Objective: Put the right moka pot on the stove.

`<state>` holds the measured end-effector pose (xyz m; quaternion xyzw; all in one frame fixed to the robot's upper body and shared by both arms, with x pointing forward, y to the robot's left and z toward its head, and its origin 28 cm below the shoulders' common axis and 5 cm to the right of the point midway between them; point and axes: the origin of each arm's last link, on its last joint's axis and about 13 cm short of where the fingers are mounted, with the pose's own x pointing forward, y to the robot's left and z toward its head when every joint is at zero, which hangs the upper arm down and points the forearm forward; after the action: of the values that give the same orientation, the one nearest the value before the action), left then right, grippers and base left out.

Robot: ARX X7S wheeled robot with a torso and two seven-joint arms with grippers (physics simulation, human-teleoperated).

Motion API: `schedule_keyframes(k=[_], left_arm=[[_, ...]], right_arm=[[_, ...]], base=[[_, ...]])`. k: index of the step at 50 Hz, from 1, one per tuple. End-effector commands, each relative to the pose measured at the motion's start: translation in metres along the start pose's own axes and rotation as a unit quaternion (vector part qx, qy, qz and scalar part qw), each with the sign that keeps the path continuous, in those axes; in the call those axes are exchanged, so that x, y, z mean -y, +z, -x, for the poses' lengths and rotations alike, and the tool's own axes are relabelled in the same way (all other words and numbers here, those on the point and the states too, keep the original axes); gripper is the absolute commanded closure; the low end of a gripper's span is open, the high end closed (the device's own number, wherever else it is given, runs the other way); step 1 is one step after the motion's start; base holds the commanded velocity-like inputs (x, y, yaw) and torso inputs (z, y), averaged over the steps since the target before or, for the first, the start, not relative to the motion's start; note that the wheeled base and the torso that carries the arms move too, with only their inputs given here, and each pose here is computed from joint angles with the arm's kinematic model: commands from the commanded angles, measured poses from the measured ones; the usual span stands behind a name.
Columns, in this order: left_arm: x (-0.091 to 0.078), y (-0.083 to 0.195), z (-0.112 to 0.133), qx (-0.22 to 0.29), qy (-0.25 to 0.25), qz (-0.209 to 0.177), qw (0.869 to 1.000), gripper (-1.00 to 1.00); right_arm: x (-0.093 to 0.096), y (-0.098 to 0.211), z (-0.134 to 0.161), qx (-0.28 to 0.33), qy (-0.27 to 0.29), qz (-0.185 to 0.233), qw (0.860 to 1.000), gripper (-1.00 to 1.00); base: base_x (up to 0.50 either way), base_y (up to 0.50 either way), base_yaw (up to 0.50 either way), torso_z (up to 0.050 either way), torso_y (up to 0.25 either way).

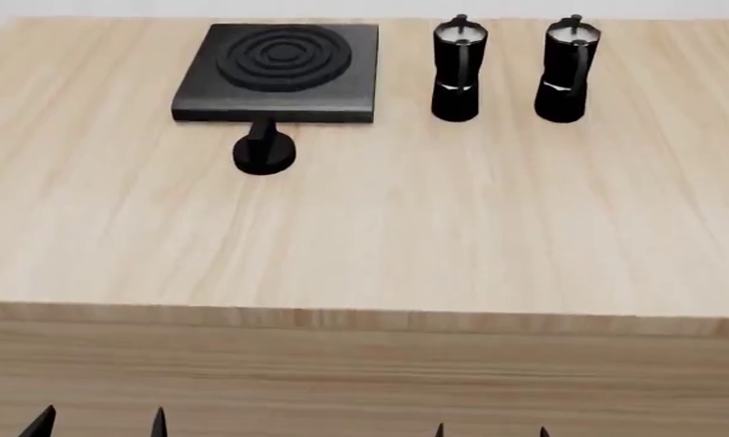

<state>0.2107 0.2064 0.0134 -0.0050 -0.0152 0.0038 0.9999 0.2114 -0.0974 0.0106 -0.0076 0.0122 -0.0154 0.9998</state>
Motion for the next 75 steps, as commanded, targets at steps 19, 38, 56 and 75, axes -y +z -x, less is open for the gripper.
schedule_keyframes(k=[19,38,56,75], left_arm=[[-0.0008,0.0007,-0.0006,0.001,0.000,0.007,1.000,-1.00],[-0.0009,0.0001,0.0001,0.006,-0.008,0.012,1.000,-1.00],[-0.0007,0.0002,-0.0001,0.005,-0.002,0.009,1.000,-1.00],[-0.0010,0.0013,-0.0008,0.005,0.001,0.009,1.000,-1.00]], right_arm=[[0.0028,-0.0005,0.0000,-0.008,-0.007,0.004,1.000,-1.00],[0.0020,0.0011,0.0006,-0.009,-0.005,0.002,1.000,-1.00],[0.0025,0.0021,0.0016,-0.007,-0.007,0.000,1.000,-1.00],[0.0027,0.0019,0.0008,-0.007,-0.011,0.005,1.000,-1.00]], base=[[0.00,0.00,0.00,0.050,0.000],[0.00,0.00,0.00,0.050,0.001],[0.22,0.00,0.00,0.013,0.003],[0.34,0.08,0.00,0.000,0.000]])
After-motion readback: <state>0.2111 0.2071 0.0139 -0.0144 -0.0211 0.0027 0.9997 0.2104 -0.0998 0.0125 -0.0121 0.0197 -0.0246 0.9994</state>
